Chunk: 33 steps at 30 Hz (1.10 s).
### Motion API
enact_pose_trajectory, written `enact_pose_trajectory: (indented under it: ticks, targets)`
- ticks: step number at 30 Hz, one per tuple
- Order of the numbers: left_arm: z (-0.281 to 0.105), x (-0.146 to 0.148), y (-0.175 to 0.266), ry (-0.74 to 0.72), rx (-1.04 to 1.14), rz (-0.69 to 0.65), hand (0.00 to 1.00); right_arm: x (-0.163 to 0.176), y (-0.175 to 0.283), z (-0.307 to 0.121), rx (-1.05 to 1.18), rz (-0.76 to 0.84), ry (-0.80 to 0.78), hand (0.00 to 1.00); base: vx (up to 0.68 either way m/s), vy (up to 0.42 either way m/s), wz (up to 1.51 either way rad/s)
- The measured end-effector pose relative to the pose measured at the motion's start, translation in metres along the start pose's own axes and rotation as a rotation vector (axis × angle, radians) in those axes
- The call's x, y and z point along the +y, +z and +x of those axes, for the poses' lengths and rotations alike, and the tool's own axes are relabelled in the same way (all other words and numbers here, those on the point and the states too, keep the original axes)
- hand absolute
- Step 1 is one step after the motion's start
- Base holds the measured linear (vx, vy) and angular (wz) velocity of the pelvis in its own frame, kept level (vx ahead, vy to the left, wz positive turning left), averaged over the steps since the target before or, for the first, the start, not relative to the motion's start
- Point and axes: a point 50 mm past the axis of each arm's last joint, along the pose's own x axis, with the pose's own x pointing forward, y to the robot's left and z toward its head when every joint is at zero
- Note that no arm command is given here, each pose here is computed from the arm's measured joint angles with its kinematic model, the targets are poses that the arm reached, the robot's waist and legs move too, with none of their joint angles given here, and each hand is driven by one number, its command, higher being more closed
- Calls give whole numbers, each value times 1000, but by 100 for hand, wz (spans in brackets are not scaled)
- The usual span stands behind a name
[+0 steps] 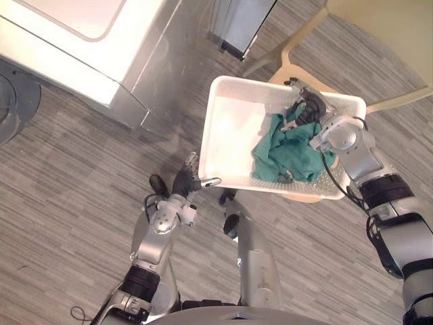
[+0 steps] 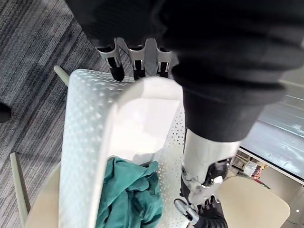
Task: Pick up the laundry basket with both hands and put the clothes into the washing machine.
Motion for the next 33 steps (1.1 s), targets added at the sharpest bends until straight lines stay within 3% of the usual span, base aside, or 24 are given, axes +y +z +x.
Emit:
enact_pose_trajectory:
  ticks: [9,24,33]
  targets:
    - [4,2,6,-1,-23,2,0,7,-9,-8,34,-19,49,0,0,-3,-4]
    - [5,10,21,18,-86,-36,0,-13,-38,-13,192,-1,-50,0,2,-10,-2]
    - [4,4,26,-8,-110,-58,0,-89,-14,-11,101,123,-424,0,-8,-11,-2]
